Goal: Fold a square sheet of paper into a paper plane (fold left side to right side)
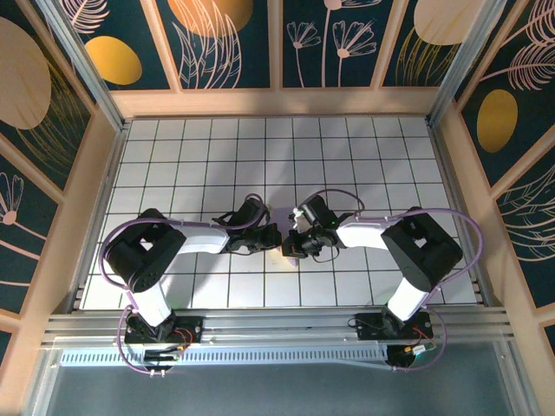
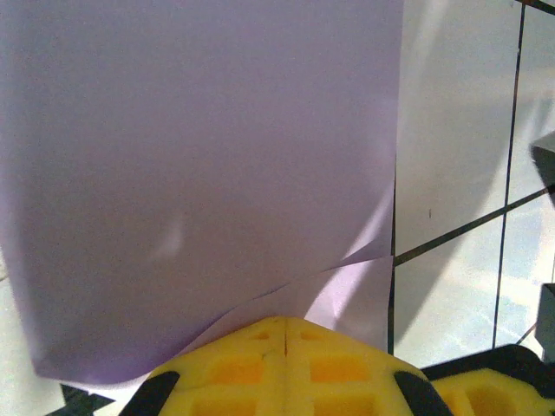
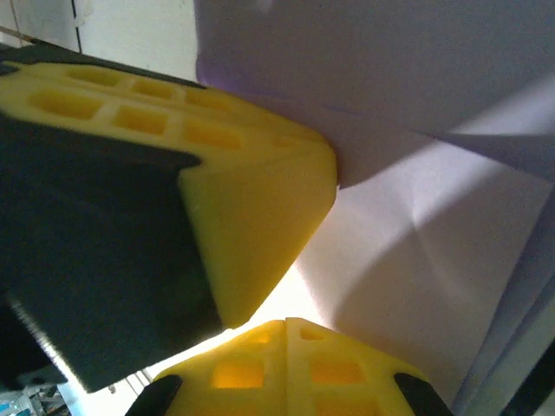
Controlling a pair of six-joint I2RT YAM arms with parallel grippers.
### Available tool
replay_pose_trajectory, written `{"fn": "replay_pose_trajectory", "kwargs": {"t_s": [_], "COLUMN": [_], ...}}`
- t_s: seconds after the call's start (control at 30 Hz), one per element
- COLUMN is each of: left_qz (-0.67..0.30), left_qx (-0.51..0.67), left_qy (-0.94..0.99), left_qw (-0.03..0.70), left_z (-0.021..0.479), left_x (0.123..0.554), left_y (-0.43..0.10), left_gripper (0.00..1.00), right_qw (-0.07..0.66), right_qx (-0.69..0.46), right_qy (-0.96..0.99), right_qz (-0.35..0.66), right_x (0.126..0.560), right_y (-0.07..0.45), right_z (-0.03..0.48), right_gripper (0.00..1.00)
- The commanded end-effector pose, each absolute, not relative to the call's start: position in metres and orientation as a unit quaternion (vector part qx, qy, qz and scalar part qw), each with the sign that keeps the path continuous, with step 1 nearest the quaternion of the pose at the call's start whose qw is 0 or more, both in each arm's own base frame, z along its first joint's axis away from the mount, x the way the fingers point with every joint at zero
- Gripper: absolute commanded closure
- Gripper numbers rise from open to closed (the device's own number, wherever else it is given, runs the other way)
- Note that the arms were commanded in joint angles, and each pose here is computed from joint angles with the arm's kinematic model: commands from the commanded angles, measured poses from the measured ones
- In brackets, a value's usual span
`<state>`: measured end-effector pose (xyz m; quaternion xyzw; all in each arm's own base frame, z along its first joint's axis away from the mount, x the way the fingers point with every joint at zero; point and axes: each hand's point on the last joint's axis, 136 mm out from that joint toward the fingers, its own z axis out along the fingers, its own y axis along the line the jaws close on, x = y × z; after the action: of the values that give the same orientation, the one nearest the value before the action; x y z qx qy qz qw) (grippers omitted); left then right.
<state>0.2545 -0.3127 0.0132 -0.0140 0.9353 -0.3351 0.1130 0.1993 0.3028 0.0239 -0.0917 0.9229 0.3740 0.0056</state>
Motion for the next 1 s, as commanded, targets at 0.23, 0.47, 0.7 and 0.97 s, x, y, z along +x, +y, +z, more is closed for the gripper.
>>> {"fn": "replay_pose_trajectory", "kwargs": {"t_s": [0.23,0.47,0.7,0.97], "left_qz": [-0.278,-0.273,-0.291,-0.371], "left_qx": [-0.042,-0.045,-0.049,-0.078], "left_qy": [0.956,0.957,0.952,0.921], "left_qw": [0.087,0.085,0.085,0.09], "left_z": [-0.013,-0.015,-0.009,0.015], "left_x": [0.247,0.247,0.248,0.254], "left_y": [-0.293,-0.291,-0.296,-0.319], "left_gripper": [0.97,0.97,0.98,0.93], "right_qw": [-0.032,-0.057,-0.038,0.077], "right_qx": [-0.07,-0.049,-0.054,-0.062], "right_qy": [0.936,0.939,0.936,0.921], "right_qz": [0.343,0.335,0.345,0.377], "right_x": [0.171,0.141,0.144,0.204], "right_y": [0.278,0.252,0.247,0.242], "right_z": [0.002,-0.007,0.009,0.063], "right_gripper": [1.0,1.0,1.0,0.89]}}
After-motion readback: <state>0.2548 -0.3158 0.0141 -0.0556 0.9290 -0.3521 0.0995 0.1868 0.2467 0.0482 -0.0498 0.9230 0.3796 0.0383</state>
